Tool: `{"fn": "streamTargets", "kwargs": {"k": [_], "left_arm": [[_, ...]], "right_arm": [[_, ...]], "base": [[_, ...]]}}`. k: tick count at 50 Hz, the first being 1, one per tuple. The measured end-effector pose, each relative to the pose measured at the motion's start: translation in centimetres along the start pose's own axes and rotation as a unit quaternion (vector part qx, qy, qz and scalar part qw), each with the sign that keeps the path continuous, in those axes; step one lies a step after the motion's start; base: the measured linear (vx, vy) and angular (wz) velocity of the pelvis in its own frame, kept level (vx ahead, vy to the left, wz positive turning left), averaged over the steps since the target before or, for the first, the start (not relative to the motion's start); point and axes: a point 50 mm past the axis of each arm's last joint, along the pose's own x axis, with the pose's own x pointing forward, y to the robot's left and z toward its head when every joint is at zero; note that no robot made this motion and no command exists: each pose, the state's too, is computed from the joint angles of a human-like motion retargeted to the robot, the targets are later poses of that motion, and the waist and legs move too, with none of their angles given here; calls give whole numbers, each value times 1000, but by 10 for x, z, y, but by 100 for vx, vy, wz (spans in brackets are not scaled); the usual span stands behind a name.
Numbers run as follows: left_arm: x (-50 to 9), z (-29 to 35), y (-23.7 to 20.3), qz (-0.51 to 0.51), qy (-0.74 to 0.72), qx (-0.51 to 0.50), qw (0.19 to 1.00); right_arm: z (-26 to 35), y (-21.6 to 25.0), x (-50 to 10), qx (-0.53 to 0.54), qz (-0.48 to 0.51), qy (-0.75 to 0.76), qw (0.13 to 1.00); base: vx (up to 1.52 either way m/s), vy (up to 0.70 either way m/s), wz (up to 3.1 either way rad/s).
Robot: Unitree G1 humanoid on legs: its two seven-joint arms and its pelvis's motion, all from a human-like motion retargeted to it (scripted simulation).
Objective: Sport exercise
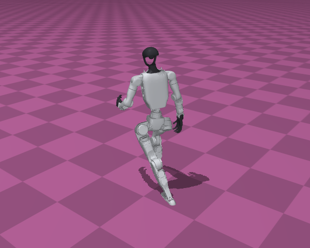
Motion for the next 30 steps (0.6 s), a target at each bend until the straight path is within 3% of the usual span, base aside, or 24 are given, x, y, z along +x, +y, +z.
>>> {"fn": "streamTargets", "kwargs": {"k": [6, 11, 15, 23, 30], "left_arm": [[-67, -81, -30, -49, 212, -35, 975], [-206, -156, -57, -77, 519, -61, 849], [-275, -162, -46, -64, 624, -75, 775], [-284, -157, -4, 101, 605, -69, 787], [-232, -155, -8, 207, 529, -66, 820]], "right_arm": [[6, 1, 2, 6, -3, -9, 1000], [39, -23, 0, 58, -57, -84, 993], [98, -58, -10, 109, -130, -198, 966], [227, -96, -65, 191, -208, -429, 858], [303, -84, -111, 160, -235, -550, 785]], "base": [[96, 0, 126], [79, -6, 152], [78, -9, 110], [69, -4, 77], [46, 16, 84]]}}
